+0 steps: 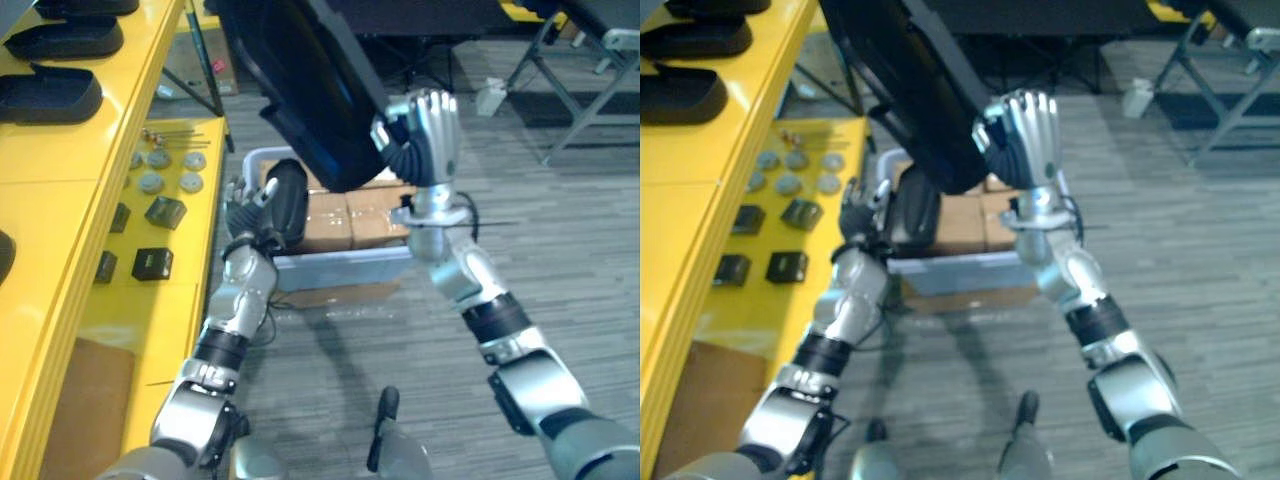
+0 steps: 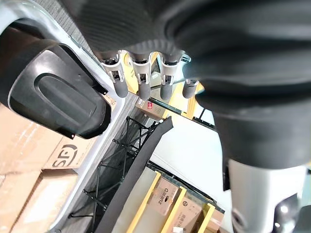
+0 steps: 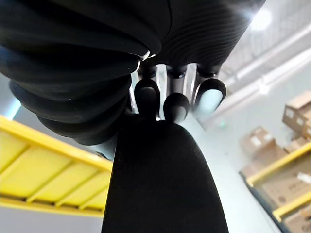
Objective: Walk over and take plastic housings, then place them on the shelf
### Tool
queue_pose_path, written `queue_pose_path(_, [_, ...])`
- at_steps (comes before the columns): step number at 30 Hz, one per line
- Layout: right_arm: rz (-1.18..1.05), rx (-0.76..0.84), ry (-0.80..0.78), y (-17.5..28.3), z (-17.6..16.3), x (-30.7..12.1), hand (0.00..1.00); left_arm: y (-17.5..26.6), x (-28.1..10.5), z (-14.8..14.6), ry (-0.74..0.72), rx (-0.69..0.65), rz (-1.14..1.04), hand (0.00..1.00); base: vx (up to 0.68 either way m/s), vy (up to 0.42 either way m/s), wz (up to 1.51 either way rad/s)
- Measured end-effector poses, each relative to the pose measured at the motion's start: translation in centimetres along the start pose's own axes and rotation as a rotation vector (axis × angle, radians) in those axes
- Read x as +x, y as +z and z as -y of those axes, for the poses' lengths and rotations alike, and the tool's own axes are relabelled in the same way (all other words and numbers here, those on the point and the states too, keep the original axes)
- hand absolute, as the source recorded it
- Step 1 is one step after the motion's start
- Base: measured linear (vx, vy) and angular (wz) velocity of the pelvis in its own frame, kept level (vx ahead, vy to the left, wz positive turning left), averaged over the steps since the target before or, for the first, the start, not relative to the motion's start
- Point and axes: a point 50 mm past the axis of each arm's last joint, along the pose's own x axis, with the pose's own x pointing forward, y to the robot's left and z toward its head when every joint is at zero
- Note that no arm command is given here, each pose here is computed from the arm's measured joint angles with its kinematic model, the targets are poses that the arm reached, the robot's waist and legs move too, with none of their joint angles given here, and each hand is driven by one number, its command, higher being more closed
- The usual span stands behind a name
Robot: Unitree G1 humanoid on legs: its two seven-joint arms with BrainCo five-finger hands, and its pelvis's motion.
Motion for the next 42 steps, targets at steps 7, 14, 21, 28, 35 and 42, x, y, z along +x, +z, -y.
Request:
queue_pose_path(7, [-0.007, 0.074, 0.045, 1.4, -1.8, -1.0, 1.00, -0.6, -0.4, 1.1, -0.077, -0.105, -0.030, 0.00, -0.06, 0.022, 0.00])
queue_pose_path(14, [-0.012, 0.105, 0.146, 1.7, -3.4, -2.6, 1.00, -1.7, -1.0, 2.8, -0.235, -0.270, -0.135, 0.00, -0.04, 0.015, 0.00])
queue_pose_path(21, [-0.049, 0.141, 0.158, 1.6, -3.6, -2.9, 1.00, -1.8, -1.3, 3.1, -0.311, -0.348, -0.160, 1.00, 0.00, 0.026, 0.02])
queue_pose_path(28, [-0.092, 0.179, 0.175, 1.4, -4.0, -4.2, 1.00, -2.2, -2.1, 2.4, -0.308, -0.340, -0.139, 1.00, -0.05, 0.021, -0.01])
queue_pose_path(35, [-0.090, 0.229, 0.184, 1.9, -4.2, -5.3, 1.00, -2.2, -2.2, 1.7, -0.280, -0.265, -0.098, 1.00, -0.05, 0.016, 0.00])
queue_pose_path(42, [-0.107, 0.277, 0.210, 2.2, -4.6, -6.9, 1.00, -2.8, -3.1, 0.4, -0.245, -0.177, -0.073, 1.00, 0.01, 0.009, 0.02])
